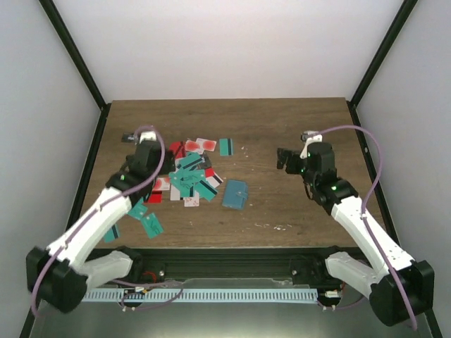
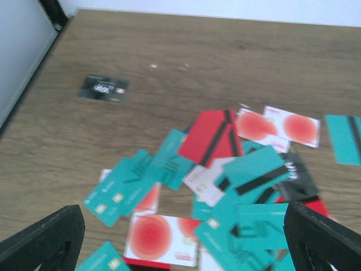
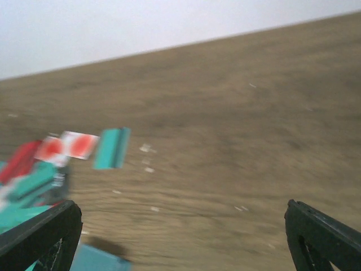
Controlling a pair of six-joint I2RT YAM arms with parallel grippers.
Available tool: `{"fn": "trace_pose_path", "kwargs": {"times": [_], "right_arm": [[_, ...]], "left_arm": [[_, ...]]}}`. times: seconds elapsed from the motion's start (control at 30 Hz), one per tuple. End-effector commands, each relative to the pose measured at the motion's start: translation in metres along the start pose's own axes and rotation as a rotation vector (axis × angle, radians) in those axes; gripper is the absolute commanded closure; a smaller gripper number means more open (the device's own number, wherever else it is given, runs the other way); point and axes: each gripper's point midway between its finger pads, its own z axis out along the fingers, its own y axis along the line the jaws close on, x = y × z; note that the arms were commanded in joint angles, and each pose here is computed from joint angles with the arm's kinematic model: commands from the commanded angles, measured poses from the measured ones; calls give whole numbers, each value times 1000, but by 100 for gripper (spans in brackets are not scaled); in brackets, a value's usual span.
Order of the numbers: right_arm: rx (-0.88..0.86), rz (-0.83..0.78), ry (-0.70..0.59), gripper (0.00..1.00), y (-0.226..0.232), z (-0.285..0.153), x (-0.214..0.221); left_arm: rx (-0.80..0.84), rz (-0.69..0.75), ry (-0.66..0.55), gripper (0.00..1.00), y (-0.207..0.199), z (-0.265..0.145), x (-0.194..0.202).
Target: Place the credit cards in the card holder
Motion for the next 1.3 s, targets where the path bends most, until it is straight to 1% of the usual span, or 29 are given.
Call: {"fn": "trace_pose_path", "kwargs": {"times": [0.0,0.1,0.13,0.17,0.2,0.23,0.27,0.33,0.4,0.47,0.5,0.67,0.73,0.87,0.93,1.0,1.03,1.1,1.13,1.2,1.27], "right_arm": [[244,-38,-143,0,-47,0,-8],[346,-42,-132,0,-70,8,10],[355,-54,-139,0,-74,10,14],[348,-77,-148,0,-75,12,19],[329,-96,-189,0,-72,13,16],[323,-133,-181,0,-74,15,27],[291,-175,-229,0,-70,16,25],[261,-230,-279,0,-68,16,32],[249,-268,-338,0,-69,14,38],[250,-294,-366,0,-73,14,47],[257,-301,-375,0,-75,14,51],[263,-305,-376,0,-89,28,66],[240,-337,-405,0,-87,32,57],[193,-323,-484,0,-92,39,39],[174,-312,-468,0,-99,48,42],[137,-290,-464,0,-106,51,47],[116,-283,-482,0,-107,50,46],[110,-271,-400,0,-113,64,53],[92,-263,-430,0,-112,62,47],[98,-252,-399,0,-116,64,52],[99,-258,-436,0,-115,60,48]], "left_arm": [[-55,-39,-381,4,36,-20,-19],[-55,0,-514,4,50,-27,1],[-75,5,-546,4,58,-27,8],[-95,29,-550,3,65,-21,24],[-104,39,-575,3,69,-21,29],[-112,51,-587,3,73,-18,36],[-118,60,-590,3,76,-14,43],[-138,27,-597,3,85,-7,48],[-143,3,-575,3,93,7,64],[-132,-20,-570,3,96,17,70],[-132,-17,-557,3,98,23,70],[-103,9,-580,3,96,45,48],[-83,9,-597,3,93,57,34],[-53,25,-595,4,89,87,18],[-70,-3,-569,4,97,101,29],[-64,-38,-597,2,104,100,27],[-64,-40,-571,2,104,103,30],[-63,-43,-585,0,105,102,29],[-66,-46,-583,0,106,102,29],[-69,-47,-572,0,106,104,29],[-67,-44,-580,0,106,103,29]]}}
